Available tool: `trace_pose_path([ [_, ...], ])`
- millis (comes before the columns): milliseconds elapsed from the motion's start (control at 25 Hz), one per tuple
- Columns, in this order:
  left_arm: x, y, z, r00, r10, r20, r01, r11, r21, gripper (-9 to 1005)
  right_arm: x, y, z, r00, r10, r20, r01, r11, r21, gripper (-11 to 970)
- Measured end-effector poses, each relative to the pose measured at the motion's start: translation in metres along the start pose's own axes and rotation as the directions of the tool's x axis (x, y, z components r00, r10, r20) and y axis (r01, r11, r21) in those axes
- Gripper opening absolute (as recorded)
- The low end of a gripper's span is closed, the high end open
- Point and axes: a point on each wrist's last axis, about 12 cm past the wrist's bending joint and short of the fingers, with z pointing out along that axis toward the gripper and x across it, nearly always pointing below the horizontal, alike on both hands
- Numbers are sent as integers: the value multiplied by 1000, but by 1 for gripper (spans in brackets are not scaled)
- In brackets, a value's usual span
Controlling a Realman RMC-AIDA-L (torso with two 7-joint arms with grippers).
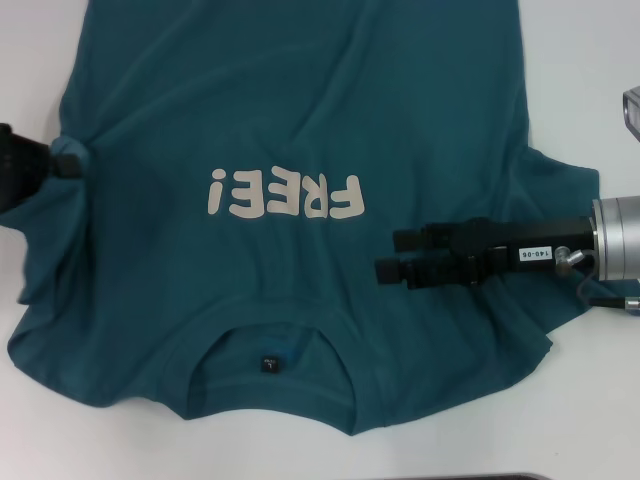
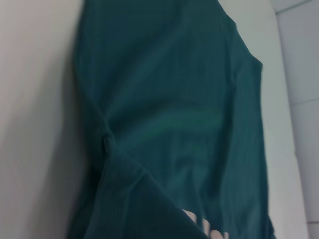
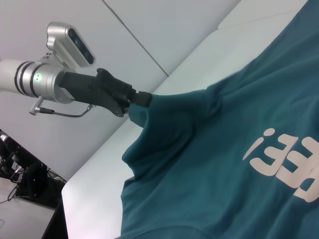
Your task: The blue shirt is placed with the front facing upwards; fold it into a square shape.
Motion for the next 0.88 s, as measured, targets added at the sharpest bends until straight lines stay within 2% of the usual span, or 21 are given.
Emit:
trace_pose_path([
  [240, 4, -13, 21, 1000, -12, -29, 13, 999, 43, 31, 0, 0, -1, 1000, 0, -1, 0, 1000, 2, 885],
  [440, 7, -17, 37, 999, -15, -40, 18, 998, 62, 31, 0, -1, -1, 1000, 0, -2, 0, 1000, 6, 884],
  [640, 3, -21, 41, 996, 51, -79, -49, 998, 30, 32, 0, -1, -1, 1000, 0, -3, 0, 1000, 10, 883],
  [760, 2, -30, 45, 987, 111, -115, -111, 994, 10, 32, 0, -2, -2, 1000, 0, -2, 0, 1000, 14, 882],
  [880, 4, -41, 53, 971, 172, -168, -176, 984, -7, 112, 0, -2, -1, 1000, 0, -4, 0, 1000, 17, 881],
])
